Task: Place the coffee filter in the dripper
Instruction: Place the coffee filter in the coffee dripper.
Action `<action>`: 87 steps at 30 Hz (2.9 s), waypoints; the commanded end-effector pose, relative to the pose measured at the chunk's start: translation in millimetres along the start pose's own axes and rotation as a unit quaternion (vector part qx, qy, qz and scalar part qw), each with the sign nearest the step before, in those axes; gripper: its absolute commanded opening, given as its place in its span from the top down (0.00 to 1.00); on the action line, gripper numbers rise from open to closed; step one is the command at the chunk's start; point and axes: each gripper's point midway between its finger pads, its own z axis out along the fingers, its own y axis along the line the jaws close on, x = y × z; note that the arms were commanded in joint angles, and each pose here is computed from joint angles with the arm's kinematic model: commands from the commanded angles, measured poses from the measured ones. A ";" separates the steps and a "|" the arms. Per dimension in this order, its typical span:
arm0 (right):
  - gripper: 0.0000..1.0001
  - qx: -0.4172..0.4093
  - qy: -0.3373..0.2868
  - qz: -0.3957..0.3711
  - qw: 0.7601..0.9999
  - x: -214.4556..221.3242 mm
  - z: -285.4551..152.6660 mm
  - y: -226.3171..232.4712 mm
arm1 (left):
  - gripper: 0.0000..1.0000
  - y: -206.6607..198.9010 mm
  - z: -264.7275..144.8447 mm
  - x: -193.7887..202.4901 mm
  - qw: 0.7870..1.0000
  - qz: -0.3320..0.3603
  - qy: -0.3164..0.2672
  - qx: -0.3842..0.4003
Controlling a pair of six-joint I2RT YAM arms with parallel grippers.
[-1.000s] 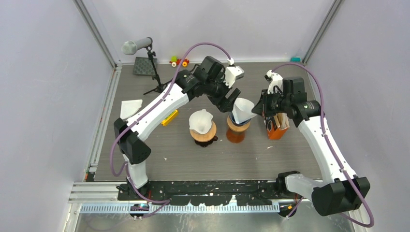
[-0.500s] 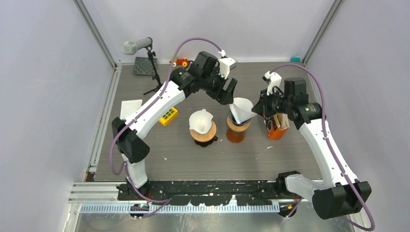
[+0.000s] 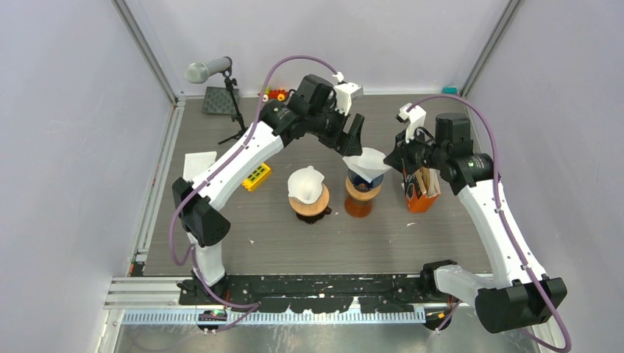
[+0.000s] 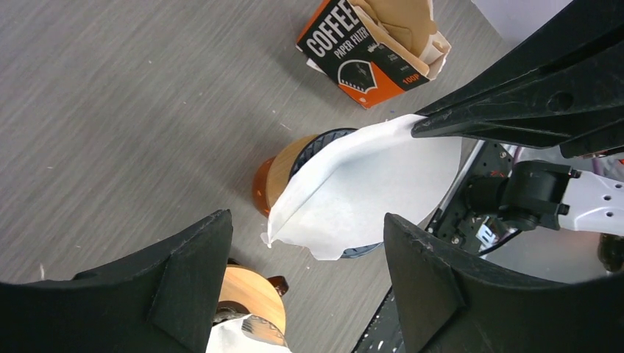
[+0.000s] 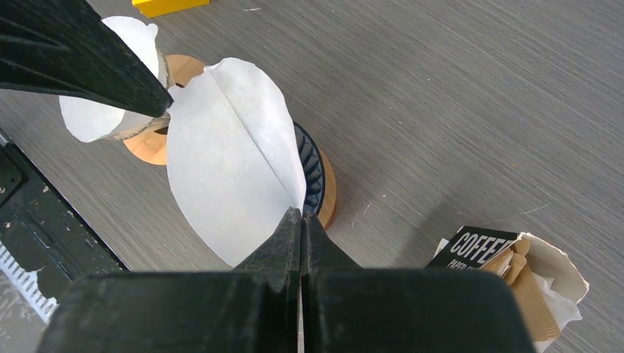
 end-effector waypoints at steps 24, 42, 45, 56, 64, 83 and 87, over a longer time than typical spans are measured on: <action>0.99 -0.021 -0.011 -0.021 1.000 9.5 4.9 7.4 | 0.27 0.7 40.1 46.2 0.991 -0.108 0.066 0.054; 0.75 -0.013 0.009 0.043 0.999 5.1 12.0 2.2 | 0.33 -5.4 36.5 53.3 0.986 -0.139 0.060 0.064; 0.71 -0.015 0.014 0.071 0.997 2.4 13.3 3.7 | 0.33 -5.5 36.7 52.1 0.986 -0.144 0.057 0.064; 0.57 -0.018 0.057 0.142 0.988 4.5 14.9 6.6 | 0.34 -2.6 37.7 44.3 0.987 -0.147 0.043 0.054; 0.52 -0.002 0.086 0.153 0.985 20.5 9.9 5.7 | 0.34 2.7 38.7 40.5 0.989 -0.142 0.035 0.039; 0.46 0.007 0.148 0.202 0.968 36.1 14.5 4.5 | 0.32 -0.5 32.8 36.7 0.991 -0.121 0.022 0.046; 0.48 0.006 0.163 0.205 0.965 40.5 21.5 4.0 | 0.32 -0.5 31.0 38.5 0.993 -0.109 0.019 0.046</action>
